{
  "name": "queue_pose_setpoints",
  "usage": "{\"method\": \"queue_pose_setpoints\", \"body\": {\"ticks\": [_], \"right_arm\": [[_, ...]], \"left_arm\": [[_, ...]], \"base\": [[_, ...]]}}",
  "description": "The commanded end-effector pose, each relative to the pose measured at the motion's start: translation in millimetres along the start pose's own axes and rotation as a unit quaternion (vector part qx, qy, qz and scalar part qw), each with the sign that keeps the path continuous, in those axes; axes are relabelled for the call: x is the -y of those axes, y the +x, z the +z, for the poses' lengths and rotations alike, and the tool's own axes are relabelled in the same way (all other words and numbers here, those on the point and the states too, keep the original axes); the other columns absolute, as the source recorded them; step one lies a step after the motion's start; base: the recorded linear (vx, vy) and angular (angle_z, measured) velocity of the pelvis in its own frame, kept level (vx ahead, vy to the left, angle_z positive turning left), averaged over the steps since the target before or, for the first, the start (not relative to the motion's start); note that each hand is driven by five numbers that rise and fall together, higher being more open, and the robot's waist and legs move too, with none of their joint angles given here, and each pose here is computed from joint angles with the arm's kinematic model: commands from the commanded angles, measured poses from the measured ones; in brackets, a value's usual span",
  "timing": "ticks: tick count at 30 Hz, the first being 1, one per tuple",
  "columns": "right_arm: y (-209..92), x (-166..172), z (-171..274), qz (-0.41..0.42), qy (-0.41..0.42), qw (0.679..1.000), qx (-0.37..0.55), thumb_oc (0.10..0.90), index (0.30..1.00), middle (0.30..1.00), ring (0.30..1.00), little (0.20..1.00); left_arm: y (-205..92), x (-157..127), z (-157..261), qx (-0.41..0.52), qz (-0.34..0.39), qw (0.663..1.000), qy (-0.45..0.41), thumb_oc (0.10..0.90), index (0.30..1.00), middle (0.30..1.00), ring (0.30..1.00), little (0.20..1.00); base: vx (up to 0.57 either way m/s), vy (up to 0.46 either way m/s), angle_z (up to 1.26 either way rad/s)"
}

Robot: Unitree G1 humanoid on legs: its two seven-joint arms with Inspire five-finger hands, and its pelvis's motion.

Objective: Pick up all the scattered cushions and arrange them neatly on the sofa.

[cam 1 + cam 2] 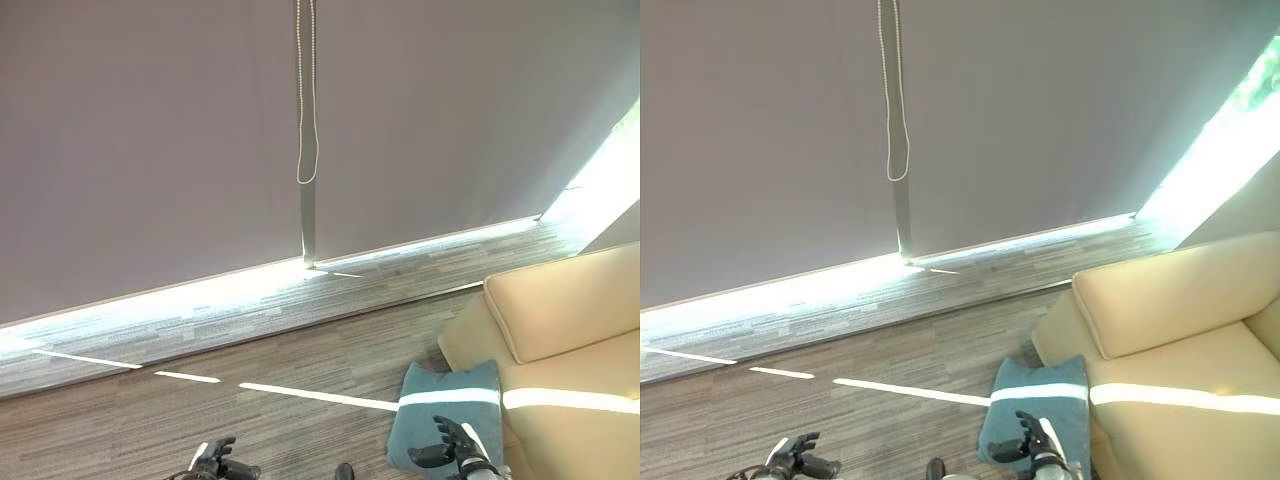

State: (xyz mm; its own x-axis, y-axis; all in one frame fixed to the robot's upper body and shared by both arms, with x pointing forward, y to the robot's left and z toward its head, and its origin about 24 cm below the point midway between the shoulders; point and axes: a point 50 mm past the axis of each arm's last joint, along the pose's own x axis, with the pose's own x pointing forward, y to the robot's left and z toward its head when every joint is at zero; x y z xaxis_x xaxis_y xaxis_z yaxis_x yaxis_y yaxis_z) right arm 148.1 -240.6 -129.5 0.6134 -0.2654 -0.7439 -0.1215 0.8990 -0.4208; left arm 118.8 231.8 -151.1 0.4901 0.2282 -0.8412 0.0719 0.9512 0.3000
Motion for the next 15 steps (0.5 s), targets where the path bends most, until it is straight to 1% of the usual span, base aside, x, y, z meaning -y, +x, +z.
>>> {"method": "queue_pose_setpoints", "body": {"ticks": [1, 5, 7, 8, 10, 15], "right_arm": [[3, 11, 13, -0.020, 0.001, 0.999, 0.034, 0.800, 0.900, 0.900, 0.900, 0.900], [3, 14, 11, -0.022, -0.010, 0.999, 0.030, 0.800, 0.900, 0.900, 0.900, 0.900], [3, 14, 11, -0.022, -0.010, 0.999, 0.030, 0.800, 0.900, 0.900, 0.900, 0.900], [3, 8, 12, -0.013, -0.009, 0.999, 0.031, 0.800, 0.900, 0.900, 0.900, 0.900], [3, 3, 15, -0.005, -0.015, 0.999, 0.032, 0.800, 0.900, 0.900, 0.900, 0.900], [4, -5, 27, 0.005, -0.025, 0.998, 0.055, 0.800, 0.900, 0.900, 0.900, 0.900]], "left_arm": [[0, -11, 0, 0.008, 0.024, 1.000, -0.012, 0.800, 0.900, 0.900, 0.900, 0.900], [0, -10, -5, -0.004, 0.017, 1.000, 0.008, 0.800, 0.900, 0.900, 0.900, 0.900], [0, -10, -5, -0.004, 0.017, 1.000, 0.008, 0.800, 0.900, 0.900, 0.900, 0.900], [0, -11, -4, -0.003, 0.017, 1.000, 0.019, 0.800, 0.900, 0.900, 0.900, 0.900], [0, -15, -2, 0.000, 0.024, 1.000, 0.021, 0.800, 0.900, 0.900, 0.900, 0.900], [1, -32, 5, 0.011, 0.051, 0.999, 0.006, 0.800, 0.900, 0.900, 0.900, 0.900]], "base": [[0.10, 0.077, -0.82], [0.18, 0.213, -0.61], [0.10, 0.155, -0.96], [0.18, 0.288, -0.74], [0.13, 0.266, -0.69], [0.02, 0.121, -0.96]]}}
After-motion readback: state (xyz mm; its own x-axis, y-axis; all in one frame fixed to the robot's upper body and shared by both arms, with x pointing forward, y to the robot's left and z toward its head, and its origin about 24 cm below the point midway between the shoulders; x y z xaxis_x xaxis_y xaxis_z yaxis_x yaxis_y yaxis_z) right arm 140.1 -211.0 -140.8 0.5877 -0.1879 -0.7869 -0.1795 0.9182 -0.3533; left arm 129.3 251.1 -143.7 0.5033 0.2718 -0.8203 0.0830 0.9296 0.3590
